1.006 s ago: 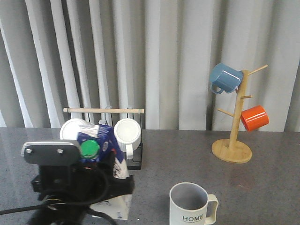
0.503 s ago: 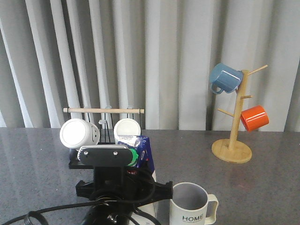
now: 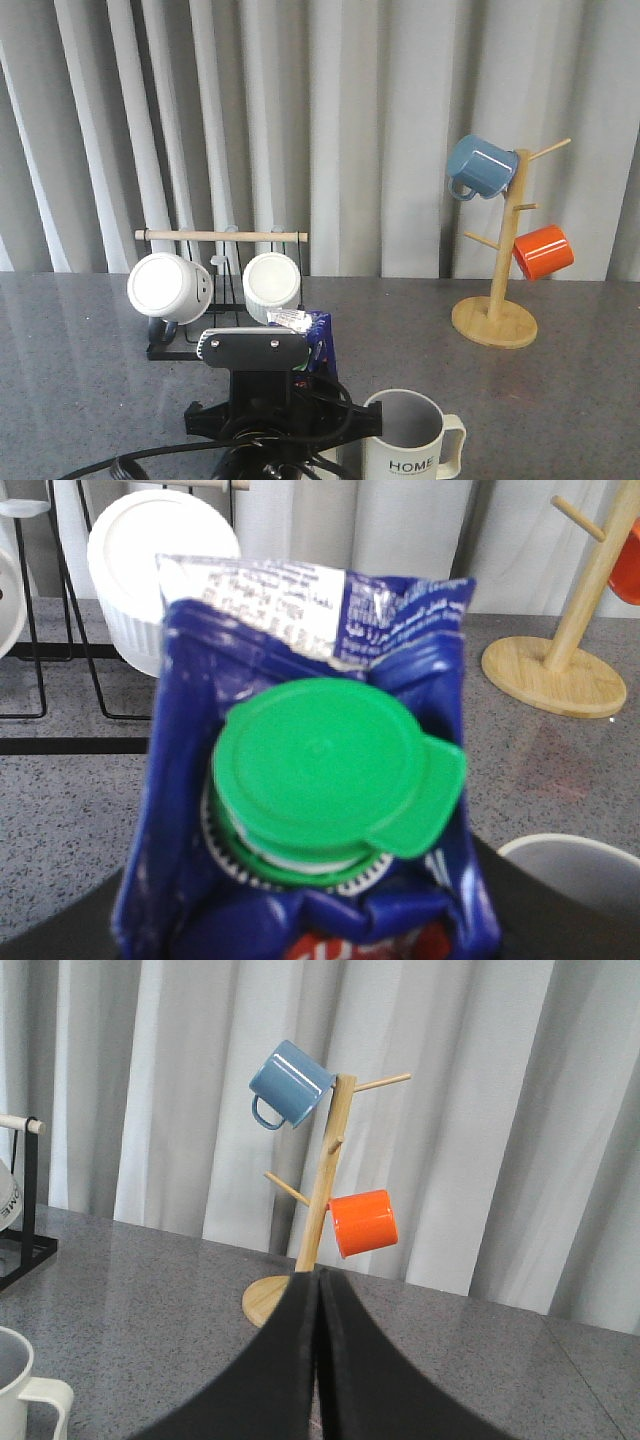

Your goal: Place milk next to cup

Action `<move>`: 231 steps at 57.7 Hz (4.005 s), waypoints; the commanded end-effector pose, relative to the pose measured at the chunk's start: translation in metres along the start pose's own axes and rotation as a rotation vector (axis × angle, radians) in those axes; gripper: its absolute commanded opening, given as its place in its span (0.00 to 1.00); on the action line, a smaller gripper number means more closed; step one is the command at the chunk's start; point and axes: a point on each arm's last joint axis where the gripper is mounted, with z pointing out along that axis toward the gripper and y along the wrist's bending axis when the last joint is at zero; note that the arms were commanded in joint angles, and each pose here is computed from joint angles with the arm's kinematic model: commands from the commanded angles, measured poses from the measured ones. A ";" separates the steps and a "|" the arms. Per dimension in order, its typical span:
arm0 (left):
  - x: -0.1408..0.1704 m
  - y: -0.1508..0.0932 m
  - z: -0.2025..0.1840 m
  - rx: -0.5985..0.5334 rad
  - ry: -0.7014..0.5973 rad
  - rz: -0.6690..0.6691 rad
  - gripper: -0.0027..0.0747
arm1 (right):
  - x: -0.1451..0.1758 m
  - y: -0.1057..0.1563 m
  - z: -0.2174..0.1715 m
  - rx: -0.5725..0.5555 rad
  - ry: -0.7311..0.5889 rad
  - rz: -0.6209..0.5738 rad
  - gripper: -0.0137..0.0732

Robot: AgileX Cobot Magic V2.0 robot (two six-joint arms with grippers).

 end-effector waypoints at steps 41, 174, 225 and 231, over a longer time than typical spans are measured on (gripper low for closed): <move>-0.022 0.003 -0.007 -0.042 -0.070 -0.063 0.14 | -0.016 -0.003 0.000 0.016 -0.097 -0.010 0.15; -0.108 0.020 -0.062 0.034 -0.374 -0.075 0.67 | -0.016 -0.003 0.000 0.016 -0.093 -0.010 0.15; -0.169 0.088 -0.145 -0.117 -0.349 -0.116 0.02 | -0.016 -0.003 0.000 0.016 -0.097 -0.010 0.15; -0.179 0.075 -0.149 0.051 -0.424 -0.146 0.02 | -0.016 -0.003 0.000 0.016 -0.097 -0.010 0.15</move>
